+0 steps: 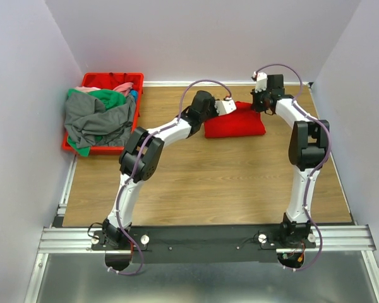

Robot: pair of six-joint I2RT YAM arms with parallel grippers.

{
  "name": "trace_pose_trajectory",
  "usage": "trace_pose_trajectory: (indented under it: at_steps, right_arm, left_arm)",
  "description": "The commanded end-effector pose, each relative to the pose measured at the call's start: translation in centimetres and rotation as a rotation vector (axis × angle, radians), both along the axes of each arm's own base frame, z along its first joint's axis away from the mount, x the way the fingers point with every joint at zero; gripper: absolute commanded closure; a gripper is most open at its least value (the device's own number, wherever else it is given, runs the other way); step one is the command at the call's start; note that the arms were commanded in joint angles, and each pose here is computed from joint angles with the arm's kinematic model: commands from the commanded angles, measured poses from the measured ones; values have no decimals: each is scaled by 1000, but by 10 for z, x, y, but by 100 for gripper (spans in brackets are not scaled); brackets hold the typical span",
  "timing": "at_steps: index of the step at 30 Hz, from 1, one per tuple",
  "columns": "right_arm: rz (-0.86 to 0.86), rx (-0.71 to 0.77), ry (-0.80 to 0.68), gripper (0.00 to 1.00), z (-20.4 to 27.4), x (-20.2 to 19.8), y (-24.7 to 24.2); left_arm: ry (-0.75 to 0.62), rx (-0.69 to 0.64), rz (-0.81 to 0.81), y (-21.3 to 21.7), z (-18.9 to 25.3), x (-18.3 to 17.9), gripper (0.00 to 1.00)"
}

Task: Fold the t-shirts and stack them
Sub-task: Fold the tshirt

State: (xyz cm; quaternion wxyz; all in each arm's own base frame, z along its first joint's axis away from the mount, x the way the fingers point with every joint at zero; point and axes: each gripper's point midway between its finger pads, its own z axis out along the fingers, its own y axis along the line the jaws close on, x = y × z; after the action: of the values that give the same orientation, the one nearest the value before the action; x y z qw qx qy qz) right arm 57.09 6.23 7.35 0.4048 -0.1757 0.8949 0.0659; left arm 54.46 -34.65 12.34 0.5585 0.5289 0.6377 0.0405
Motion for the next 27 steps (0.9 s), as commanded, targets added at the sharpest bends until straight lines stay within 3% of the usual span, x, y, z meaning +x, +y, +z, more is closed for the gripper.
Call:
trace_pose_trajectory:
  at_steps: [1,19,27]
  right_arm:
    - [-107,0,-57,100,8,24,-6]
    - [-41,90,-134,100,47,29,13]
    - [84,106,-160,100,72,1,28]
  left_arm:
    - [7,-4,76,11,-1,15,100]
    - [-46,-44,119,25,21,30,100]
    - [-96,-104,76,28,61,10,100]
